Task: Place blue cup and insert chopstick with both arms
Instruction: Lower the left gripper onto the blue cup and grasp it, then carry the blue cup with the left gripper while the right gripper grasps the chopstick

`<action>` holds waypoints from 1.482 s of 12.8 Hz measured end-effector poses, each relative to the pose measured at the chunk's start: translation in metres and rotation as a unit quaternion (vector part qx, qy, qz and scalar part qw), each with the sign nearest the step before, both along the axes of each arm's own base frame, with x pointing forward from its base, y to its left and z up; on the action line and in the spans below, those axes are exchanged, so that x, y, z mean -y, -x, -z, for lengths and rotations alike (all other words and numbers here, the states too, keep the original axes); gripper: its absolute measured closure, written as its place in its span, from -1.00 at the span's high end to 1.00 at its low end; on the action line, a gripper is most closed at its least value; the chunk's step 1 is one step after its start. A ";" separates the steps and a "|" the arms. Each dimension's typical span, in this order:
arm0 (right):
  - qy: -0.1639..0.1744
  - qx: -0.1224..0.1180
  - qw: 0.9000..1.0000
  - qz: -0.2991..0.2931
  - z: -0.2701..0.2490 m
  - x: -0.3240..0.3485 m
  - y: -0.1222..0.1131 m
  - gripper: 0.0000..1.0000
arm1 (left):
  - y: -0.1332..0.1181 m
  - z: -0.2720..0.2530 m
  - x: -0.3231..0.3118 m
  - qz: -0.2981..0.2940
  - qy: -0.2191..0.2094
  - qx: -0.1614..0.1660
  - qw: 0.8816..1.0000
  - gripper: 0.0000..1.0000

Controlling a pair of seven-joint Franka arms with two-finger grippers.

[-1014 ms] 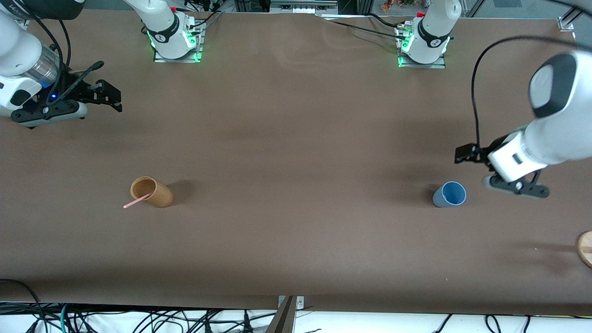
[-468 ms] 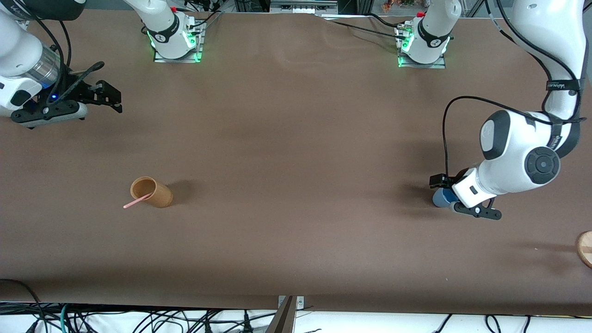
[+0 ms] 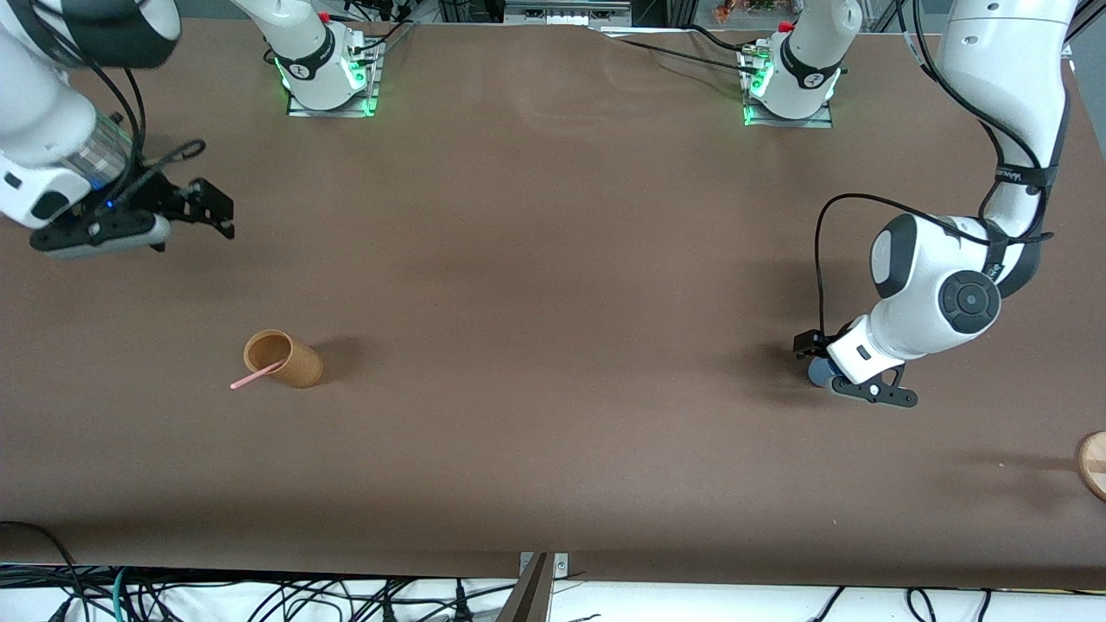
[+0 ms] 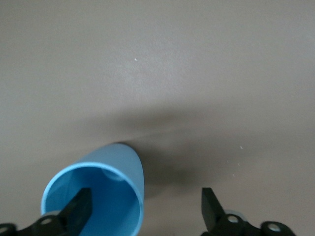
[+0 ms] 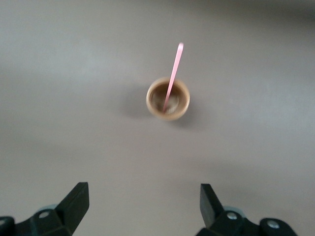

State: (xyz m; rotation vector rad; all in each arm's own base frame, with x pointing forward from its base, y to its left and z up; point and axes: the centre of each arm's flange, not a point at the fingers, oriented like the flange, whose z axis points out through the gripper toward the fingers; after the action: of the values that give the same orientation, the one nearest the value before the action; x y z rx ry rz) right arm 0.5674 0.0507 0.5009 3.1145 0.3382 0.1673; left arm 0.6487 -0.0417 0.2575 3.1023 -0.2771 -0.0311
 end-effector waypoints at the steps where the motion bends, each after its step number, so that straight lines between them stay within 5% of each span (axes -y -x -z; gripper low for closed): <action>1: 0.002 0.010 1.000 -0.002 0.025 0.000 -0.016 1.00 | 0.001 0.009 -0.006 -0.005 0.001 0.003 1.000 0.88; 5: 0.003 0.033 0.999 -0.022 0.115 -0.002 -0.061 1.00 | 0.002 0.017 -0.027 -0.022 0.001 0.003 1.000 -0.04; 9: 0.006 0.045 0.998 -0.041 0.137 0.007 -0.081 0.92 | 0.002 0.016 -0.025 -0.020 0.002 0.000 1.000 -0.91; 12: 0.007 0.053 0.998 -0.040 0.150 0.013 -0.088 0.59 | 0.001 0.003 0.003 -0.031 0.009 -0.014 0.999 -0.89; 14: 0.007 0.054 0.998 -0.040 0.161 0.016 -0.091 0.16 | 0.004 -0.020 0.056 -0.055 0.021 -0.035 0.998 -0.89; 18: 0.006 0.056 0.998 -0.040 0.171 0.016 -0.095 0.01 | 0.036 -0.077 0.220 -0.097 0.024 -0.048 0.994 -0.89; 19: 0.006 0.057 0.998 -0.041 0.171 0.016 -0.096 -0.17 | 0.053 -0.082 0.264 -0.101 0.020 -0.044 0.994 -0.89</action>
State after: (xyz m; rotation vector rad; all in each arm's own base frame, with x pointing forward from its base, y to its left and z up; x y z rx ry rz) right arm 0.6633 0.0348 0.3301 3.0632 0.4611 0.3413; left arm 0.5958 -0.3058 0.3397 3.0601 0.0384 -0.1559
